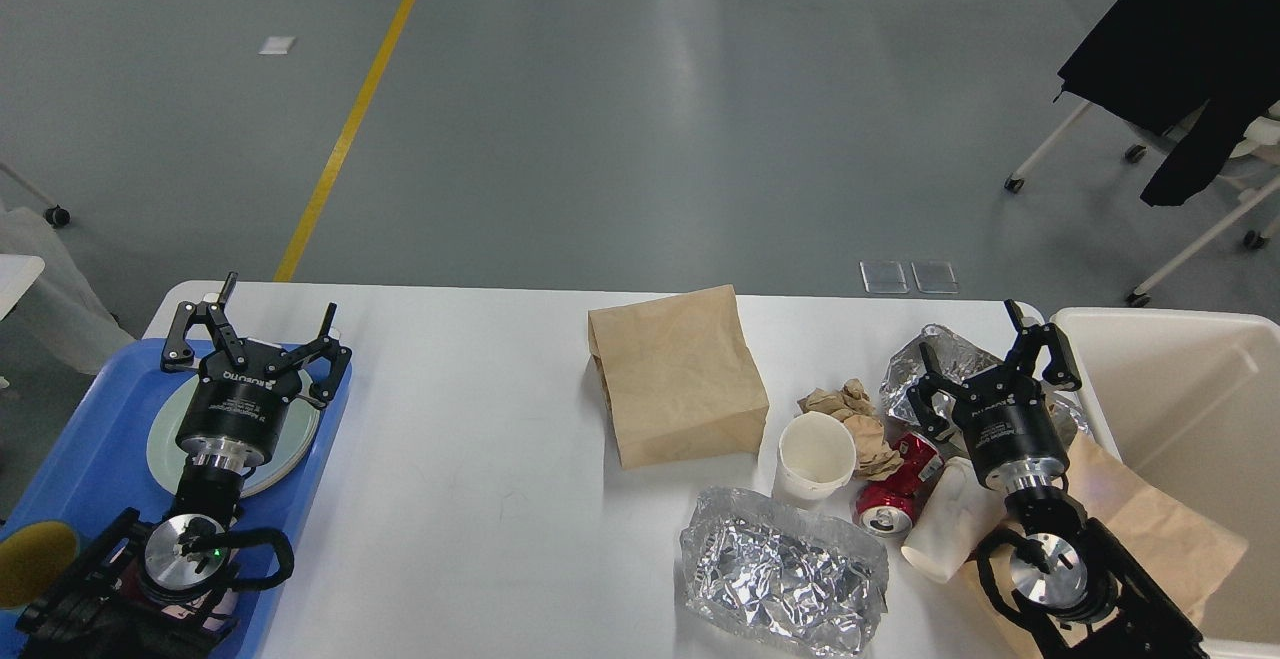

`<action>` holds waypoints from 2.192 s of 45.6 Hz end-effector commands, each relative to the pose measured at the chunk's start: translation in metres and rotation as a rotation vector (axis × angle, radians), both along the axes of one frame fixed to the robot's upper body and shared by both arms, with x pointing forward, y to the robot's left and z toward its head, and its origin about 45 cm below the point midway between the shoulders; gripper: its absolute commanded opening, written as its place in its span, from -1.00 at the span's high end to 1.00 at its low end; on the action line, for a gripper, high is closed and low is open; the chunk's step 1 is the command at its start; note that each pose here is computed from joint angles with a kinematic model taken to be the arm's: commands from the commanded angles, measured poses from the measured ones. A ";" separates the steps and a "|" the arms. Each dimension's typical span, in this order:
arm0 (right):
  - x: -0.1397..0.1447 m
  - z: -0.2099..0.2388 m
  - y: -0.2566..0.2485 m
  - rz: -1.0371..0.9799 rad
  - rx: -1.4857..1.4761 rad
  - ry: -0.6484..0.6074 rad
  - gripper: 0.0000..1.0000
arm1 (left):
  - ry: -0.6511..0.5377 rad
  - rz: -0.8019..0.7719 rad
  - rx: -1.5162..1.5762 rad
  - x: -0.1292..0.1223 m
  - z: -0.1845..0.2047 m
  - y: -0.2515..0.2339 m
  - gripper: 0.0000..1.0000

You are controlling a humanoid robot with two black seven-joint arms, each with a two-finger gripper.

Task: Tidy desktop
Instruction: 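Release the saucer and pull the left gripper back over the tray, then raise the right gripper out of the white bin and over the table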

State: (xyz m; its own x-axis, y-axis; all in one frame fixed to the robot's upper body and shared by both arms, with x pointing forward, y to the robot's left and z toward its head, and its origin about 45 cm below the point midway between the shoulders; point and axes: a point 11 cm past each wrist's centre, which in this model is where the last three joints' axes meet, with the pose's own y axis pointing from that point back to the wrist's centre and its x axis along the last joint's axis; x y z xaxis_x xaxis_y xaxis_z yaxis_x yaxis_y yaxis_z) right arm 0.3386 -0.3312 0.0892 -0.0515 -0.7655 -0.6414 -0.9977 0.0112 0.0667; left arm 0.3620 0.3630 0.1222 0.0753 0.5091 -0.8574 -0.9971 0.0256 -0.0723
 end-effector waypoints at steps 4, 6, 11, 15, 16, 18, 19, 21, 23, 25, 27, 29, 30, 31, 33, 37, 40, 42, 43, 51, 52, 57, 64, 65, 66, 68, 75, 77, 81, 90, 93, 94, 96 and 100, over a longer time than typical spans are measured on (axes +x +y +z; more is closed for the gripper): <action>0.000 0.000 0.000 0.000 0.000 0.000 -1.00 | -0.001 0.002 0.012 0.001 0.001 0.000 -0.93; 0.000 0.000 0.000 -0.001 0.001 0.000 -1.00 | -0.002 0.001 0.011 0.001 0.001 0.000 -0.93; 0.000 0.000 0.000 0.001 0.000 -0.001 -1.00 | -0.004 -0.006 0.007 0.001 0.001 -0.001 -0.93; 0.000 0.000 0.000 0.000 0.002 -0.002 -1.00 | -0.002 -0.012 0.009 0.001 0.001 -0.001 -0.93; 0.000 0.000 0.000 0.001 0.000 -0.001 -1.00 | -0.003 -0.010 0.007 0.001 0.001 -0.001 -0.93; 0.000 0.000 0.000 0.000 0.000 0.000 -1.00 | -0.003 -0.010 0.007 0.001 0.001 -0.001 -0.93; 0.000 0.000 0.000 0.001 0.000 -0.001 -1.00 | -0.005 -0.010 0.007 0.001 0.002 -0.001 -0.93; 0.000 0.000 0.000 0.001 0.000 -0.001 -1.00 | -0.005 -0.010 0.007 0.001 0.002 -0.001 -0.93; 0.000 0.000 0.000 0.000 0.002 -0.002 -1.00 | -0.005 -0.010 0.005 0.001 0.002 -0.001 -0.93; 0.000 0.000 0.000 0.001 0.000 -0.001 -1.00 | -0.005 -0.010 0.007 0.001 0.002 -0.001 -0.93; 0.000 0.000 0.000 0.001 0.000 -0.001 -1.00 | -0.003 -0.010 0.007 0.001 0.001 -0.001 -0.93; 0.000 0.000 0.000 0.000 0.002 -0.002 -1.00 | -0.005 -0.010 0.007 0.001 0.002 -0.001 -0.93; 0.000 0.000 0.000 -0.001 0.002 0.000 -1.00 | -0.005 -0.010 0.007 0.001 0.002 -0.001 -0.93; 0.000 0.000 0.000 0.001 0.000 -0.001 -1.00 | -0.005 -0.010 0.007 0.001 0.002 -0.001 -0.93; 0.000 0.000 0.000 0.001 0.000 -0.001 -1.00 | -0.005 -0.010 0.005 0.001 0.002 -0.001 -0.93; 0.000 0.000 0.000 0.001 0.000 -0.001 -1.00 | -0.005 -0.010 0.007 0.001 0.002 -0.001 -0.93; 0.000 0.000 0.000 0.001 0.000 -0.001 -1.00 | -0.005 -0.010 0.007 0.001 0.002 -0.001 -0.93; 0.000 0.000 0.000 0.001 0.000 -0.001 -1.00 | -0.005 -0.010 0.007 0.001 0.002 -0.001 -0.93; 0.000 0.000 0.000 0.001 0.000 -0.001 -1.00 | -0.005 -0.010 0.007 0.001 0.002 -0.001 -0.93; 0.000 0.001 0.001 0.002 0.000 -0.002 -1.00 | -0.005 -0.010 0.007 0.001 0.002 -0.001 -0.93; 0.000 0.000 0.001 0.002 0.000 -0.001 -1.00 | -0.005 -0.010 0.007 0.001 0.002 -0.001 -0.93; 0.000 -0.001 0.002 0.012 -0.001 0.007 -1.00 | -0.005 -0.010 0.007 0.001 0.002 -0.001 -0.93; 0.012 -0.003 0.011 0.078 -0.009 0.076 -1.00 | -0.005 -0.010 0.007 0.001 0.002 -0.001 -0.93; 0.013 -0.005 0.013 0.098 -0.005 0.105 -1.00 | -0.005 -0.010 0.007 0.001 0.002 -0.001 -0.93; 0.013 -0.006 0.015 0.118 0.003 0.130 -1.00 | -0.005 -0.010 0.007 0.001 0.002 -0.001 -0.93; 0.018 -0.003 0.017 0.149 0.019 0.154 -1.00 | -0.005 -0.010 0.007 0.001 0.002 -0.001 -0.93; 0.034 0.018 0.002 0.155 -0.014 0.128 -1.00 | -0.006 -0.011 0.006 0.001 0.002 -0.001 -0.93; 0.036 0.021 0.000 0.152 -0.016 0.121 -1.00 | -0.006 -0.011 0.006 0.001 0.002 -0.001 -0.93; 0.036 0.024 -0.002 0.149 -0.019 0.101 -1.00 | -0.006 -0.011 0.006 0.001 0.002 -0.001 -0.93; 0.033 0.022 -0.014 0.125 -0.033 0.110 -1.00 | -0.006 -0.010 0.004 0.001 0.002 -0.001 -0.93; 0.031 0.020 -0.018 0.119 -0.032 0.117 -1.00 | -0.006 -0.010 0.005 0.001 0.002 -0.001 -0.93; 0.030 0.020 -0.019 0.119 -0.031 0.118 -1.00 | -0.006 -0.011 0.006 0.001 0.002 -0.001 -0.93; 0.030 0.020 -0.019 0.117 -0.024 0.118 -1.00 | -0.006 -0.010 0.005 0.001 0.002 -0.001 -0.93; 0.030 0.019 -0.018 0.124 -0.021 0.117 -1.00 | -0.007 -0.012 0.006 0.001 0.002 -0.001 -0.93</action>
State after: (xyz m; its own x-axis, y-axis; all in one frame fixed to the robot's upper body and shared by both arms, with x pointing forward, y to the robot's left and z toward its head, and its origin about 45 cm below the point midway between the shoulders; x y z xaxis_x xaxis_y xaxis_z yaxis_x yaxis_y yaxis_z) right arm 0.3692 -0.3500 0.1095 -0.0330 -0.7868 -0.6163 -0.9778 -0.1022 0.1827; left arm 0.3634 0.3622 0.1242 0.0862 0.5128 -0.8542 -0.9962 0.0365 -0.0786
